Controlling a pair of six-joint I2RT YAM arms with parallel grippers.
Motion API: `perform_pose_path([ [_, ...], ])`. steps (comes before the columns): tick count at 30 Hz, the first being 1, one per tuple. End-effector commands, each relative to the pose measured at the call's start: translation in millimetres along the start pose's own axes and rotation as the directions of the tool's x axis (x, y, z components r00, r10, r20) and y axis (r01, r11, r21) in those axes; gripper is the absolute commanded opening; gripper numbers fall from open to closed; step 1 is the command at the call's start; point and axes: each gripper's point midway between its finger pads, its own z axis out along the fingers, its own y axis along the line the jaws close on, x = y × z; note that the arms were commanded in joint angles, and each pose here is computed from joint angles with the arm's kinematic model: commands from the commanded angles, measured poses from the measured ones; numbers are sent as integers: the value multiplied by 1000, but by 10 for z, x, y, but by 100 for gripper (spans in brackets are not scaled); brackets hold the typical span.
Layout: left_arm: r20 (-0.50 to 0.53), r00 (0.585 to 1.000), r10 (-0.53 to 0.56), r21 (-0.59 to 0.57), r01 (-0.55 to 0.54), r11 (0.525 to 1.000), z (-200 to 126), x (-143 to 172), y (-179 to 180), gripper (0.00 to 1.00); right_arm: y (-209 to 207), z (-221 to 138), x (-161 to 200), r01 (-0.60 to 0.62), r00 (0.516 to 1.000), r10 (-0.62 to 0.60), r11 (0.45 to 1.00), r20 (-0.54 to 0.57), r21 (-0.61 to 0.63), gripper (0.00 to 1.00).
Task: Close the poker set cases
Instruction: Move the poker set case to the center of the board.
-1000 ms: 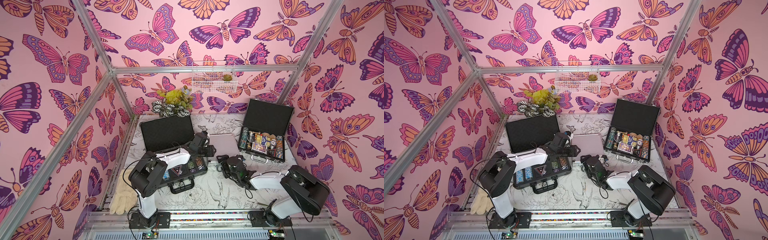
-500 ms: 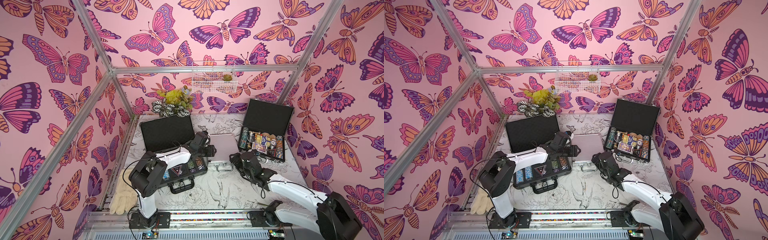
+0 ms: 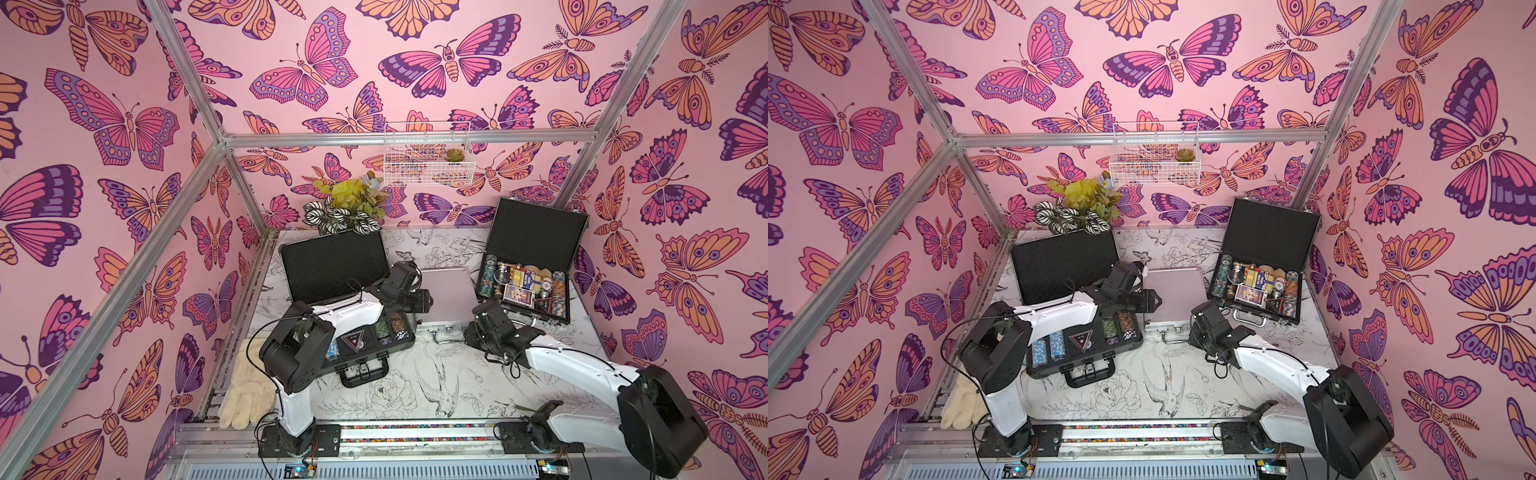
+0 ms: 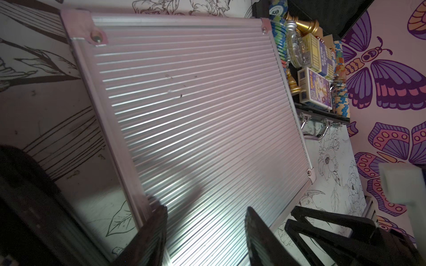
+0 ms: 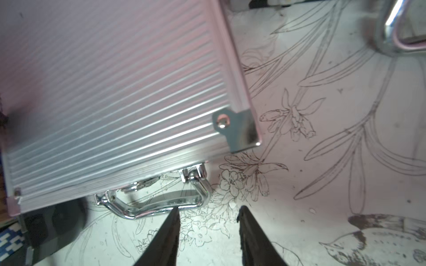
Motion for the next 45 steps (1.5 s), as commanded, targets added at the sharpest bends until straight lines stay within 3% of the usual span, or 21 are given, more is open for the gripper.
perform_pose_path([
  [1,-241,966,-94,-195,47,980,160,765,583,56,104,66,-2,119,992,-120,993,-34,-27,36],
  [18,-234,968,-92,-199,45,979,111,751,577,57,87,288,-230,245,966,-248,968,70,50,31],
  [23,-203,975,-90,-179,53,982,27,623,468,66,49,342,-233,252,963,-257,965,74,71,29],
  [38,-59,993,-104,-155,94,983,-465,122,282,72,-22,428,-200,247,965,-254,964,71,95,24],
  [45,52,995,-82,-170,89,981,-896,-135,210,73,84,427,-307,225,969,-232,971,90,82,23],
])
